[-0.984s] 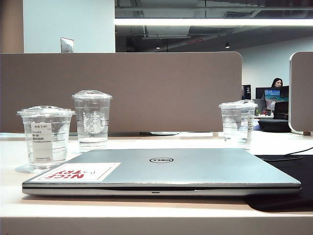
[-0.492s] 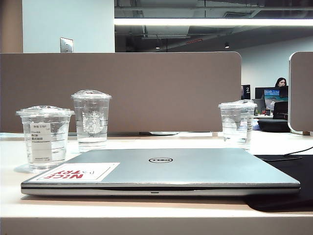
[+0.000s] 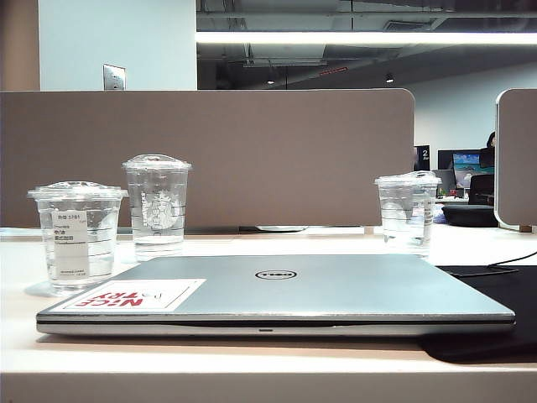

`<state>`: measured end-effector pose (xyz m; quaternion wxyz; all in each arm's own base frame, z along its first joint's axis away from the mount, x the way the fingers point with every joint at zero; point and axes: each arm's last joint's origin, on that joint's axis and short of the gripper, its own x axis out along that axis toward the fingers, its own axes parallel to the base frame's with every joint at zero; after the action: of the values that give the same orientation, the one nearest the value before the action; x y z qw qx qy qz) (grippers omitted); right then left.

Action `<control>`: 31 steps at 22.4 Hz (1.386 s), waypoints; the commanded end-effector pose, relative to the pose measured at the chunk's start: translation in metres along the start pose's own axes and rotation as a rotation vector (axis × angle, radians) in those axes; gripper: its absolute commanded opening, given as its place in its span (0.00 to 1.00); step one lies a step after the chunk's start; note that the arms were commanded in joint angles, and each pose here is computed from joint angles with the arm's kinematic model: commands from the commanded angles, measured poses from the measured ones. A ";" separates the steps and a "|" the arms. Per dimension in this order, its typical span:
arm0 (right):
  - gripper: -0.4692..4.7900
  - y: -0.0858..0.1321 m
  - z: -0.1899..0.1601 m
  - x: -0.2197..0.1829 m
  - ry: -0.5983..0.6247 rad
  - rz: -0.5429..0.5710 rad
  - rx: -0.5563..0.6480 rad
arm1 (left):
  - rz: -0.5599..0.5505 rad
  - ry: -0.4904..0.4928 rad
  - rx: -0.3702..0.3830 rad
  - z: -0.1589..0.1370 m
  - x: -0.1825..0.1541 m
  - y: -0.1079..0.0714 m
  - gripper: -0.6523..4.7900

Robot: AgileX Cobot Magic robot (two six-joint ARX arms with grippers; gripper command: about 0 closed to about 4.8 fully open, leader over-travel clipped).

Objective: Pick up the coffee cup on the middle and place it on the left side of the laptop.

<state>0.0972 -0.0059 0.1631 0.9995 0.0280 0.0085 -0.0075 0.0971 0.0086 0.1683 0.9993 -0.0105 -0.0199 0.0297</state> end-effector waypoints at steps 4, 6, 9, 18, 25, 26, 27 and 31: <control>0.08 0.000 0.000 0.000 -0.012 0.004 -0.004 | -0.002 -0.017 -0.002 0.002 0.000 0.000 0.11; 0.08 0.000 0.000 0.000 -0.012 0.004 -0.004 | -0.002 -0.016 -0.002 0.002 0.000 0.000 0.11; 0.08 0.000 0.000 0.000 -0.012 0.004 -0.004 | -0.001 -0.012 -0.003 0.002 0.000 0.000 0.11; 0.08 0.000 0.000 0.000 -0.012 0.004 -0.004 | -0.001 -0.006 -0.003 0.001 0.000 0.000 0.11; 0.08 0.000 0.000 0.000 -0.012 0.004 -0.004 | -0.001 -0.006 -0.003 0.001 0.000 0.000 0.11; 0.08 0.000 0.000 0.000 -0.012 0.004 -0.004 | -0.001 -0.006 -0.003 0.001 0.000 0.000 0.11; 0.08 0.000 0.000 0.000 -0.012 0.004 -0.004 | -0.001 -0.006 -0.003 0.001 0.000 0.000 0.11; 0.08 0.000 0.000 0.000 -0.012 0.004 -0.004 | -0.001 -0.006 -0.003 0.001 0.000 0.000 0.11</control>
<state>0.0972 -0.0059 0.1632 0.9995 0.0280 0.0083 -0.0075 0.0971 0.0086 0.1679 0.9994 -0.0107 -0.0178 0.0293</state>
